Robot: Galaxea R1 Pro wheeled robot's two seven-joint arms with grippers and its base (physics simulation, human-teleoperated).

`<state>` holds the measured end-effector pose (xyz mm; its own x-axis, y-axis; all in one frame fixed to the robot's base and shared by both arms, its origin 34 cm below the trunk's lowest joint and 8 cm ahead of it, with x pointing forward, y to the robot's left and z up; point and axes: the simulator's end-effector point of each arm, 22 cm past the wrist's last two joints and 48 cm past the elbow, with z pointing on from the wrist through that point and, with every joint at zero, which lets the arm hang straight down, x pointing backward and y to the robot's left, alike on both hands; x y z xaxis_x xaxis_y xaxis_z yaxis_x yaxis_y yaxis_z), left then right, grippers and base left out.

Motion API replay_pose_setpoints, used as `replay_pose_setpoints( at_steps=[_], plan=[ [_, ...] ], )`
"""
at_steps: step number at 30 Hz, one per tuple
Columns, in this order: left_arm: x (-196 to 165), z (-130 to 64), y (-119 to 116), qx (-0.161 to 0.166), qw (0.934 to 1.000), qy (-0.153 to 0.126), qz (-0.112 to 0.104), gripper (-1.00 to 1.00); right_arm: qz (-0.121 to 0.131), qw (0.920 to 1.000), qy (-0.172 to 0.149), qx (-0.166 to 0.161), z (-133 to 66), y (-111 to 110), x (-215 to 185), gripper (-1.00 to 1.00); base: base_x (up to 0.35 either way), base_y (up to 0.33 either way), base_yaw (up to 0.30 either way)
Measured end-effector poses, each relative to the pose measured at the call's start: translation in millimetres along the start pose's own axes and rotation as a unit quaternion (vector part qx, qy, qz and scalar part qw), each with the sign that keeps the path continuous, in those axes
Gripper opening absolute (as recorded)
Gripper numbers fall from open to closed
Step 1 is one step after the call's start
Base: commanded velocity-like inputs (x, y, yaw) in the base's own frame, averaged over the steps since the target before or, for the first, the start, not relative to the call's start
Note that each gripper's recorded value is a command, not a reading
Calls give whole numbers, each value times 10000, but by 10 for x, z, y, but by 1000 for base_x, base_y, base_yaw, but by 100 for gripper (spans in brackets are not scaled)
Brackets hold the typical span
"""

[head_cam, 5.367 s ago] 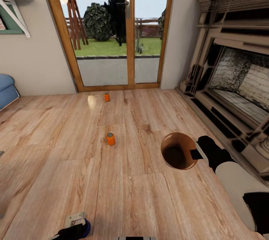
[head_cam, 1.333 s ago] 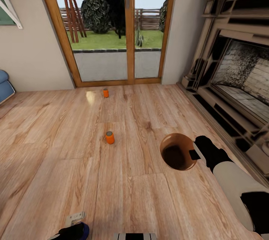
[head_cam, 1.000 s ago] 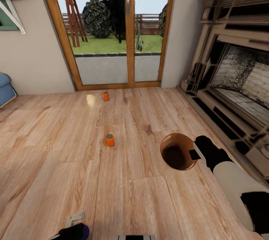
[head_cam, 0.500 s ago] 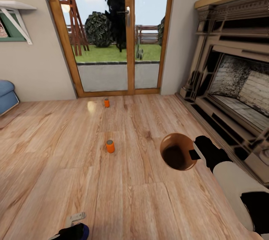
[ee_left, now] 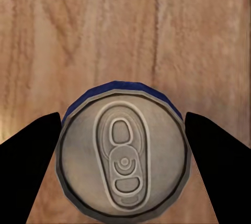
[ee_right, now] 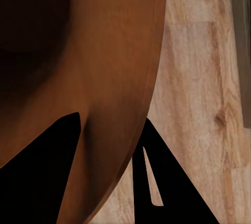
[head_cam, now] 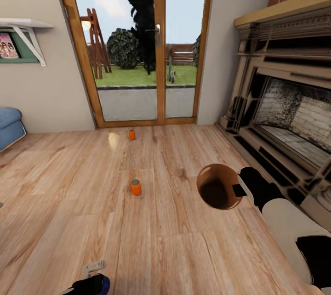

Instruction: Put the three can of soda from the living room inside the tash can in the kitchen.

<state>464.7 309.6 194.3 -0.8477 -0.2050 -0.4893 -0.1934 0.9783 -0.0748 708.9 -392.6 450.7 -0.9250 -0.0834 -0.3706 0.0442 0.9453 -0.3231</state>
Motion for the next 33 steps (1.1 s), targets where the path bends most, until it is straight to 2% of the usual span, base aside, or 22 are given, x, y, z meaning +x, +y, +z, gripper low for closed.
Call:
replay_pose_setpoints(
  at_steps=[18,21,25,33],
  plan=[
    [-317,-158,-68,75,9996,-285,-31,-100,17,9997,-238,-97,-306,81,-16,-100,0,0,0],
    [-198,-161,-223,243,9994,-182,-167,-100,-141,9998,-86,-66,-194,216,170,-100,0,0,0],
    [-43,-177,-439,477,9984,-45,-311,-100,-211,9996,131,-116,-52,403,442,-100,0,0,0],
    [182,-223,-535,733,9957,170,-543,-100,-389,9982,423,-195,120,735,854,-100,0,0,0]
  ],
)
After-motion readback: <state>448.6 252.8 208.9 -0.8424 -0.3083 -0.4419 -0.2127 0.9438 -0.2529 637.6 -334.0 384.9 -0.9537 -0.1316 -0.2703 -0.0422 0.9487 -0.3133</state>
